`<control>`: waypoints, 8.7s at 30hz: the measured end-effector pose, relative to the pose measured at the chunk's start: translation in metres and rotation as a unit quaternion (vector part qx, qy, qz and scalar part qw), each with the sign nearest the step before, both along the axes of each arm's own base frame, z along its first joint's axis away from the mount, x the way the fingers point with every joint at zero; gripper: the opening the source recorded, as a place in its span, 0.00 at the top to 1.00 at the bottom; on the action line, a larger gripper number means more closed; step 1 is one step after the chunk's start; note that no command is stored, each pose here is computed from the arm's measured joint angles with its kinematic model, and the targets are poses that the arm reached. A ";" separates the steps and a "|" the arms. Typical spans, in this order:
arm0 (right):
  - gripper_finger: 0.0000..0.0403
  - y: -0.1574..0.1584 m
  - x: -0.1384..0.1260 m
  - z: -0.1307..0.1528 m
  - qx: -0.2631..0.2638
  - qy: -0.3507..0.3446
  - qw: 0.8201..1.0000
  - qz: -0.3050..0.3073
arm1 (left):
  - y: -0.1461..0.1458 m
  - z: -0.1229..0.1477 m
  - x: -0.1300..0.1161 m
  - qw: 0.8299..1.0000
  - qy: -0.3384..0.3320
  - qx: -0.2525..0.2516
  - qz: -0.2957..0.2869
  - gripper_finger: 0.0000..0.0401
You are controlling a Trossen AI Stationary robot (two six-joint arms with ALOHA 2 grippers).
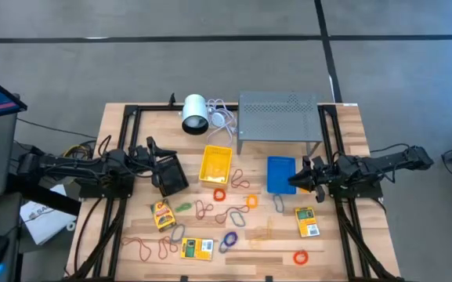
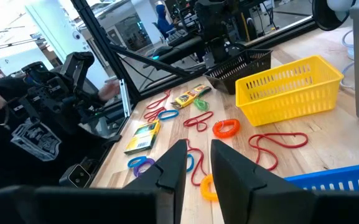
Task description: Pick & Place Office Desk Supplies
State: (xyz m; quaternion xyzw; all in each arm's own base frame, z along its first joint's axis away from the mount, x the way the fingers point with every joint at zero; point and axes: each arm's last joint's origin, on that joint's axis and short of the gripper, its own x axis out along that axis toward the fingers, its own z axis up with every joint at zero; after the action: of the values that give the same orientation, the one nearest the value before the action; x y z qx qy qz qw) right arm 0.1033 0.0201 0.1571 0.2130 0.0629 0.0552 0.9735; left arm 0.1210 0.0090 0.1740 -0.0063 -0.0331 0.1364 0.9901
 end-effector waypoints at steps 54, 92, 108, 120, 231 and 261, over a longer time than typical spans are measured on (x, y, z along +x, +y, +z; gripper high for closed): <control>0.83 0.000 0.000 0.000 0.000 0.000 1.000 0.000 | 0.000 0.002 0.000 1.000 -0.011 -0.001 0.000 0.65; 0.83 -0.004 -0.011 0.066 -0.136 -0.082 0.987 -0.025 | -0.001 0.024 -0.002 0.987 -0.143 -0.062 -0.038 0.65; 0.83 -0.009 -0.013 0.093 -0.124 -0.003 0.991 -0.056 | 0.001 0.025 -0.003 0.988 -0.149 -0.050 0.001 0.65; 0.83 -0.010 -0.015 0.143 -0.065 0.288 0.952 -0.073 | 0.001 0.019 -0.001 0.992 -0.118 -0.050 0.002 0.65; 1.00 0.035 0.013 0.021 -0.070 0.570 0.808 -0.129 | 0.001 0.009 0.002 0.997 -0.064 -0.051 0.005 0.65; 1.00 0.031 0.076 0.079 -0.125 0.417 0.891 -0.131 | 0.001 0.009 0.002 0.997 -0.064 -0.051 0.005 0.65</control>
State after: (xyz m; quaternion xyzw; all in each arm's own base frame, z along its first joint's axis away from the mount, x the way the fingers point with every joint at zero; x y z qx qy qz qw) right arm 0.1794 0.0510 0.2360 0.0993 0.4407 -0.1753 0.8748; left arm 0.1233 0.0097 0.1829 -0.0651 -0.0894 0.1425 0.9836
